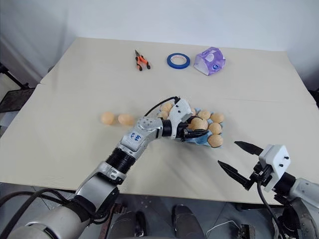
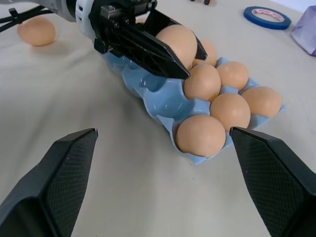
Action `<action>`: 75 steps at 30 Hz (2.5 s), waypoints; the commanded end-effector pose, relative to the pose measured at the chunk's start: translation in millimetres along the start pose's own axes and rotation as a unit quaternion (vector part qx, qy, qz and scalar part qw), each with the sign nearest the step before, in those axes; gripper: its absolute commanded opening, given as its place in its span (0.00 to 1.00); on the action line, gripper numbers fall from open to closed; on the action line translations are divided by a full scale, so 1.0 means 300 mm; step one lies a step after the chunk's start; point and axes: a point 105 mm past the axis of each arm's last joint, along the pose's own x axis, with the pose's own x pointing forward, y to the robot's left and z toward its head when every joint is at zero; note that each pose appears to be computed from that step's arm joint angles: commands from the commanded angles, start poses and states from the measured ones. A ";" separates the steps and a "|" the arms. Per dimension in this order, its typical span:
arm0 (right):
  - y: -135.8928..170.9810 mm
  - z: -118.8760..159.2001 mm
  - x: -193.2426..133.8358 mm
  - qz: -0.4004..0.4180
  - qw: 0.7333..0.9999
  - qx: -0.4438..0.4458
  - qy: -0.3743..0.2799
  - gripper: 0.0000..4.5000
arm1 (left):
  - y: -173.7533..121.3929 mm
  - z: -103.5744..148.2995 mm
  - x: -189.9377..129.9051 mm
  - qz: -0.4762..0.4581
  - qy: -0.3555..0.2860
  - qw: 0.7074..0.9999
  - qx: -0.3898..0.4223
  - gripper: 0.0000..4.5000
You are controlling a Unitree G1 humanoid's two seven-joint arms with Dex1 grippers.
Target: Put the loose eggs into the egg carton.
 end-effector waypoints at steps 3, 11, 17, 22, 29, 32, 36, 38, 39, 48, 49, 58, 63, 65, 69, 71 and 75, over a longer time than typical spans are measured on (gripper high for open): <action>0.000 0.043 -0.011 -0.012 0.999 -0.026 -0.019 1.00 | -0.020 0.062 0.031 -0.027 -0.024 0.999 0.018 0.54; -0.008 0.043 -0.004 -0.010 0.999 -0.028 -0.020 1.00 | -0.020 0.053 0.036 -0.020 -0.017 0.999 0.023 0.99; -0.018 0.047 0.007 -0.001 0.999 -0.029 -0.020 1.00 | -0.022 0.076 -0.033 -0.007 -0.034 0.999 0.033 0.99; -0.026 0.051 0.023 0.011 0.999 -0.030 -0.024 1.00 | -0.067 0.065 -0.175 -0.002 -0.049 0.998 0.030 0.99; -0.027 0.050 0.046 0.034 0.999 -0.025 -0.027 1.00 | -0.134 0.025 -0.484 0.011 -0.088 0.996 -0.001 0.99; -0.028 0.049 0.051 0.044 0.998 -0.026 -0.026 1.00 | -0.149 0.005 -0.615 0.027 -0.104 0.994 -0.017 0.99; -0.024 0.051 0.053 0.060 0.998 -0.023 -0.028 1.00 | -0.147 -0.043 -0.777 0.066 -0.090 0.993 -0.029 0.99; -0.029 0.048 0.055 0.063 0.997 -0.023 -0.026 1.00 | -0.128 -0.097 -0.876 0.112 -0.056 0.991 -0.041 0.99; -0.031 0.047 0.056 0.064 0.997 -0.023 -0.025 1.00 | -0.123 -0.113 -0.909 0.126 -0.046 0.990 -0.042 0.99; -0.042 0.048 0.076 0.077 0.996 -0.023 -0.027 1.00 | -0.110 -0.155 -1.046 0.212 -0.031 0.976 -0.044 0.99; -0.044 0.048 0.078 0.078 0.996 -0.024 -0.027 1.00 | -0.112 -0.157 -1.047 0.214 -0.030 0.975 -0.043 0.99; -0.058 0.055 0.087 0.080 0.996 -0.029 -0.027 1.00 | -0.059 -0.150 -0.939 0.208 -0.024 0.978 0.002 0.99; -0.055 0.061 0.083 0.079 0.996 -0.031 -0.028 1.00 | 0.011 -0.158 -0.812 0.214 -0.008 0.977 0.013 0.99; -0.052 0.062 0.077 0.077 0.996 -0.032 -0.029 1.00 | 0.015 -0.162 -0.777 0.204 -0.006 0.979 0.015 0.99; -0.048 0.061 0.062 0.067 0.997 -0.032 -0.026 1.00 | 0.015 -0.198 -0.743 0.197 0.011 0.980 0.001 0.99; -0.046 0.061 0.053 0.062 0.997 -0.032 -0.025 1.00 | 0.013 -0.223 -0.738 0.197 0.028 0.980 -0.005 0.99; -0.044 0.058 0.039 0.054 0.998 -0.032 -0.020 1.00 | 0.009 -0.253 -0.754 0.204 0.056 0.977 -0.018 0.99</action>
